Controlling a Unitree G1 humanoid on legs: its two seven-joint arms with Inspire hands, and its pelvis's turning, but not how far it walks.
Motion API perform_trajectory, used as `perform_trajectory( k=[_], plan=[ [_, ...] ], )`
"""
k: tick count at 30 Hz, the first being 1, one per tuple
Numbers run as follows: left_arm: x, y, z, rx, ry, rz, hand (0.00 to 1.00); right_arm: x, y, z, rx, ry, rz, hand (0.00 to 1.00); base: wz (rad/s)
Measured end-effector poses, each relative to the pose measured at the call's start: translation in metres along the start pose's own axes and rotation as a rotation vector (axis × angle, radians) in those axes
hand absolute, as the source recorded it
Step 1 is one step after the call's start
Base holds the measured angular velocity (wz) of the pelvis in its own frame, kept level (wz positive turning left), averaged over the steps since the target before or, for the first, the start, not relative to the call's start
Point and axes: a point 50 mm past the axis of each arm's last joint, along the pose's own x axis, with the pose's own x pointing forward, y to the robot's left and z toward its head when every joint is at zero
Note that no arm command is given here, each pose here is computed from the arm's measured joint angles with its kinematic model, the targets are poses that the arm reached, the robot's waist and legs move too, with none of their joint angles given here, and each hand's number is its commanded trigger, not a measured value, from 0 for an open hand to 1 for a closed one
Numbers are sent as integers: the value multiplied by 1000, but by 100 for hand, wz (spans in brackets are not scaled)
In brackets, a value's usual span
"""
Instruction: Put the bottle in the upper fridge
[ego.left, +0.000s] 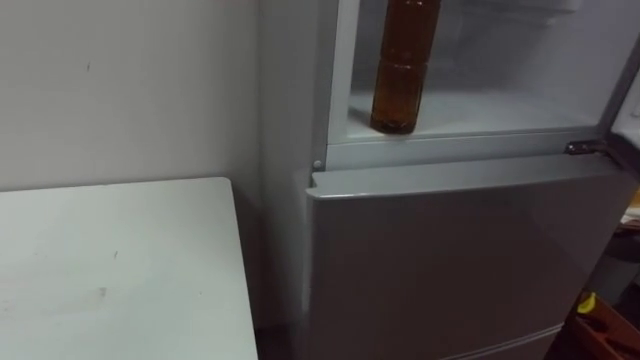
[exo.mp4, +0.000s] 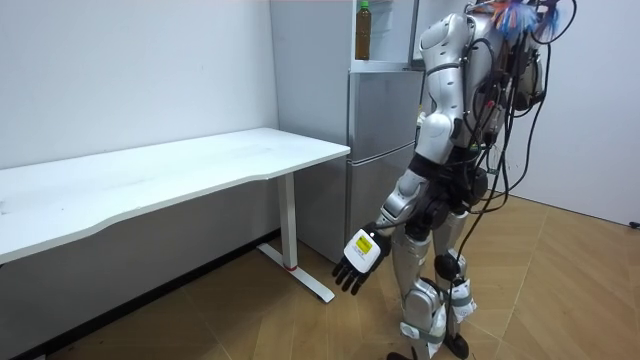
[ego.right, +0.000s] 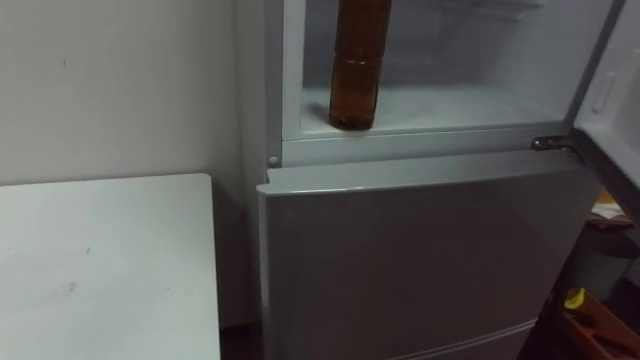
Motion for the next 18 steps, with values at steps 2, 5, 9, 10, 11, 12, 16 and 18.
perform_trajectory(
  k=[2, 5, 9, 10, 11, 12, 16, 18],
  plan=[
    [0, 0, 1, 0, -4, 2, 0, 0, 1, 0, 2, -1, 14, 0, 0],
    [0, 0, 1, -1, -7, 2, 0, 0, 2, 1, 3, -2, 28, 0, 0],
    [0, 0, 1, -1, -8, 3, 0, 0, 3, 1, 4, -3, 44, 0, 0],
    [0, 0, 1, -1, -9, 4, 0, 0, 3, 1, 4, -3, 47, 0, 0],
    [0, 1, 1, -1, -10, 5, 0, 0, 3, 1, 4, -3, 50, 0, 0],
    [0, 1, 1, -1, -10, 5, 0, 0, 3, 1, 4, -3, 51, 0, 0],
    [0, 1, 1, 0, -10, 6, 0, 0, 3, 1, 3, -3, 56, 0, 0],
    [0, 1, 2, -1, -10, 6, 0, -1, 4, 2, -6, -14, 62, 0, -4]
  ],
)
